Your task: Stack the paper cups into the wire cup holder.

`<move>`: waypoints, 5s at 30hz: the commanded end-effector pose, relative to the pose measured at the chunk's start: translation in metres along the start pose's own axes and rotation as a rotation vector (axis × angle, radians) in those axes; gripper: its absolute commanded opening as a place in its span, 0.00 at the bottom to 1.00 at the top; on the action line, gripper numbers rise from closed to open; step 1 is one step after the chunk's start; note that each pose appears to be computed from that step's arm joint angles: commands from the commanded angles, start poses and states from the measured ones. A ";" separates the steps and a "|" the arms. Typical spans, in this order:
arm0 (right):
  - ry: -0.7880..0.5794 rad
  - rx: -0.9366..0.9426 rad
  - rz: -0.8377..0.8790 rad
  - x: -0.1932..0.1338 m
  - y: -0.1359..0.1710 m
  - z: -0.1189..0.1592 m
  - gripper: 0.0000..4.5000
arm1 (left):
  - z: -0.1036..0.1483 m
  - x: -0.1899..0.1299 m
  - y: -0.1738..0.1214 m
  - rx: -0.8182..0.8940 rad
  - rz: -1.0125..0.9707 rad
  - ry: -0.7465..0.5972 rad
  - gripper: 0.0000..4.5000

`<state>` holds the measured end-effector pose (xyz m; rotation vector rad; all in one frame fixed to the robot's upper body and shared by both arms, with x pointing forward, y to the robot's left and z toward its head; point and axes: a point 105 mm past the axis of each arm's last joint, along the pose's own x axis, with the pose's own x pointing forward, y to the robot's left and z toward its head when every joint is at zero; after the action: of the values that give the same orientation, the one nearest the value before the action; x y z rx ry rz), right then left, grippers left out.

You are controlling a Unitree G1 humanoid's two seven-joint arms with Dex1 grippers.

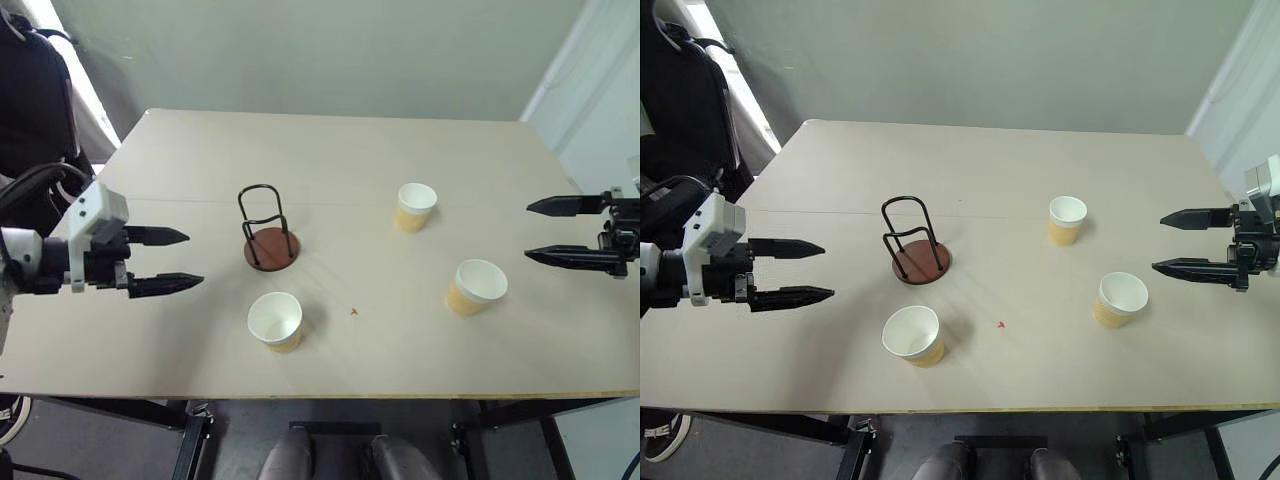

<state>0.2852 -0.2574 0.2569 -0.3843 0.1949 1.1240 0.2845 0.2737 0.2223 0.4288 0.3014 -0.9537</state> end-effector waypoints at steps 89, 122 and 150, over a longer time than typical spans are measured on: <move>-0.068 -0.130 0.026 -0.004 0.058 0.043 1.00 | 0.087 0.196 -0.144 0.253 -0.573 -0.150 0.01; 0.216 -0.100 -0.009 0.006 0.038 -0.010 1.00 | 0.098 0.139 -0.116 0.495 -0.542 -0.081 1.00; 0.466 -0.146 0.104 0.062 0.019 -0.078 0.62 | 0.074 0.000 -0.064 0.268 -0.202 -0.070 1.00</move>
<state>0.2941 -0.2301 0.1505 -0.7341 0.5814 1.1472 0.2398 0.2063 0.2640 0.5840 0.1858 -1.2309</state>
